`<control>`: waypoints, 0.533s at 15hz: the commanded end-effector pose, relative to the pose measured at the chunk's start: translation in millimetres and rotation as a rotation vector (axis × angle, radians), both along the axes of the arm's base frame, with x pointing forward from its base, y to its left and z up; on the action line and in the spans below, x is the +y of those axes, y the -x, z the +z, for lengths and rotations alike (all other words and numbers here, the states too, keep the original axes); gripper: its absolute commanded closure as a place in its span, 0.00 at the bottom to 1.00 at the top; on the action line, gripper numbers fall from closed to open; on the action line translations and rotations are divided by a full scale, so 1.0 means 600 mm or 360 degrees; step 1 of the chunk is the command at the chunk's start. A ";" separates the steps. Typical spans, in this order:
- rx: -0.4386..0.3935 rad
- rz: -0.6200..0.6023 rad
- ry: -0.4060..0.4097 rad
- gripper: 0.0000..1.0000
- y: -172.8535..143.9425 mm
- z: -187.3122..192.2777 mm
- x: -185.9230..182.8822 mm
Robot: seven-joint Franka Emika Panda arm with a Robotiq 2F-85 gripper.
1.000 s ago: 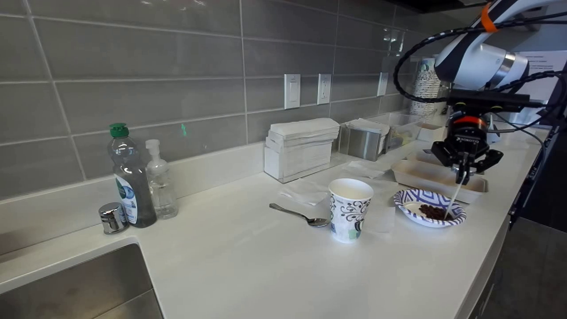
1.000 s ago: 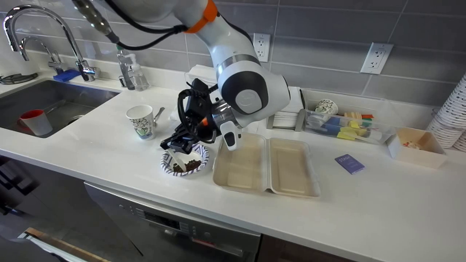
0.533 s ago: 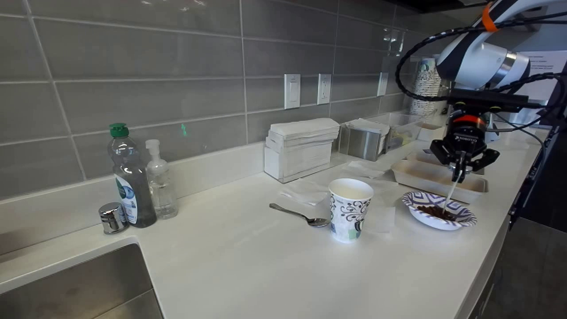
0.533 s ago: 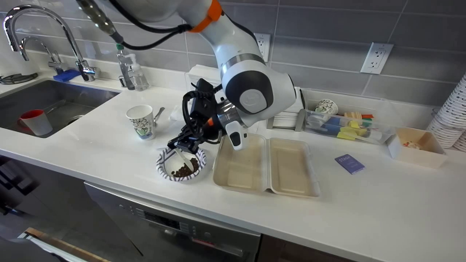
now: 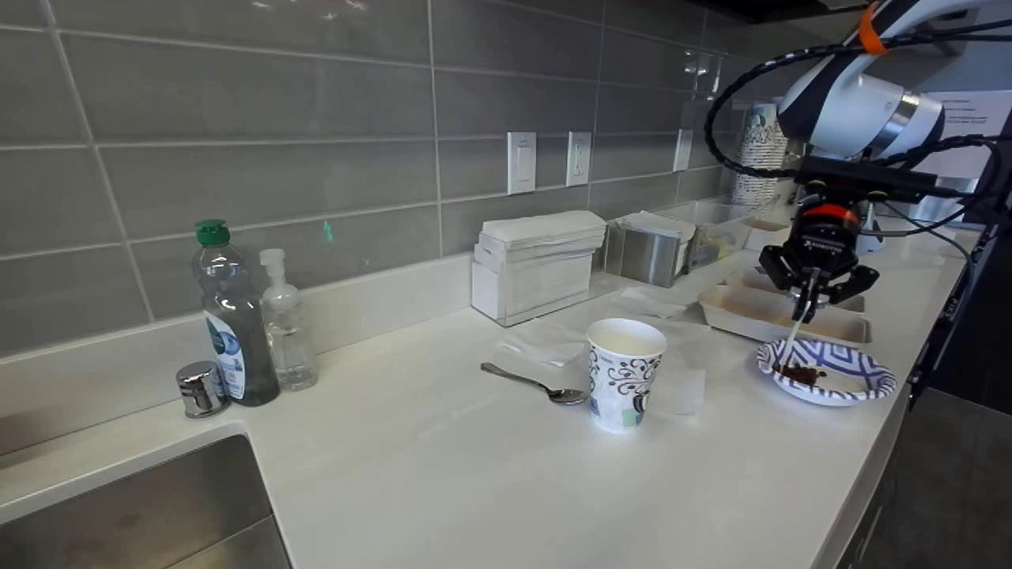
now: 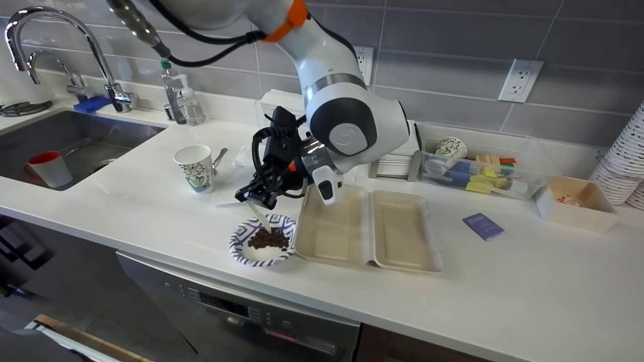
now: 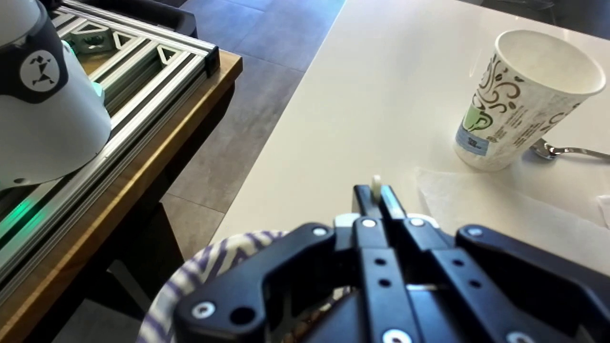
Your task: Use the white knife to stir the contents in the black and white bowl on the left.
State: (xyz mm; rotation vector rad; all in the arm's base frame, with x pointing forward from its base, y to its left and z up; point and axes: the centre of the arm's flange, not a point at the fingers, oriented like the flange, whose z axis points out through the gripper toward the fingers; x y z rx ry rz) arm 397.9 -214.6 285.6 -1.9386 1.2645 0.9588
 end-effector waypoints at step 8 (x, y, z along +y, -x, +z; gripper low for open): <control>-0.0092 -0.0020 -0.0049 0.99 -0.018 -0.011 0.027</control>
